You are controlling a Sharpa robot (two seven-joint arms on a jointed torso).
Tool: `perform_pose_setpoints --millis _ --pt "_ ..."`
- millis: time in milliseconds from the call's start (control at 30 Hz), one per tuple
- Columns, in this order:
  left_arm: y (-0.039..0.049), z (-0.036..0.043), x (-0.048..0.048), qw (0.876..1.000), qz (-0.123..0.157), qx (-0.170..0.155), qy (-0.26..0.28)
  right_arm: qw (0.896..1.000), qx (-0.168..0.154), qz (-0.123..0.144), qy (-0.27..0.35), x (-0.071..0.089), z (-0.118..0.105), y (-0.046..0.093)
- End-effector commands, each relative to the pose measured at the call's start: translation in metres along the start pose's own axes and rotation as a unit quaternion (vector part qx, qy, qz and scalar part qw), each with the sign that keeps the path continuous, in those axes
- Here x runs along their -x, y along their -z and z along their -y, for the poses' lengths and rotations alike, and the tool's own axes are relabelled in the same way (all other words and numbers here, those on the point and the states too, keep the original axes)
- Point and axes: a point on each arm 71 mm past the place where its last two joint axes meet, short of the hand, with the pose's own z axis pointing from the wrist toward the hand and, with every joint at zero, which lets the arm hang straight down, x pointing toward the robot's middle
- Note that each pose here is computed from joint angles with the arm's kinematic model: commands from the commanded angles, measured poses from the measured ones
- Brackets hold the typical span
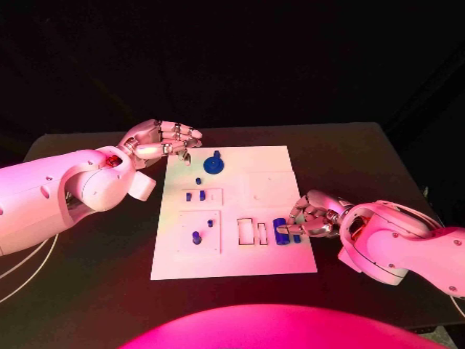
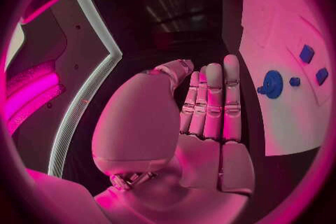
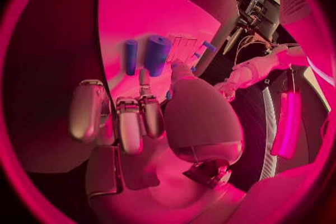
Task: Assemble the parts on the task board
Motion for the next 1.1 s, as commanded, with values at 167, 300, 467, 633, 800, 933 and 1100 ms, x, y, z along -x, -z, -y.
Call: perform_pose_setpoints --millis 167,300,467,633,800,933,1100 --pt "0.0002 0.0011 -0.0014 1.0 -0.006 -0.005 0.005 0.999 -0.004 -0.02 0.038 -0.008 -0.003 -0.007" --pt "0.0003 0.0008 -0.0021 1.0 -0.011 -0.003 0.006 0.998 -0.003 -0.03 0.049 -0.013 -0.005 -0.011" --pt "0.0005 0.0004 -0.0027 1.0 -0.015 0.001 0.007 0.997 -0.004 -0.043 0.059 -0.017 -0.006 -0.015" --pt "0.0006 0.0004 -0.0026 1.0 -0.015 0.001 0.007 0.996 -0.007 -0.052 0.069 -0.02 -0.005 -0.018" --pt "0.0005 0.0005 -0.0029 1.0 -0.016 0.0 0.007 0.996 -0.008 -0.053 0.073 -0.022 -0.006 -0.02" --pt "0.0005 0.0004 -0.0028 1.0 -0.016 0.0 0.007 0.996 -0.008 -0.054 0.073 -0.022 -0.007 -0.02" --pt "0.0007 0.0004 -0.0025 1.0 -0.015 0.001 0.007 0.996 -0.008 -0.054 0.067 -0.023 -0.008 -0.02"
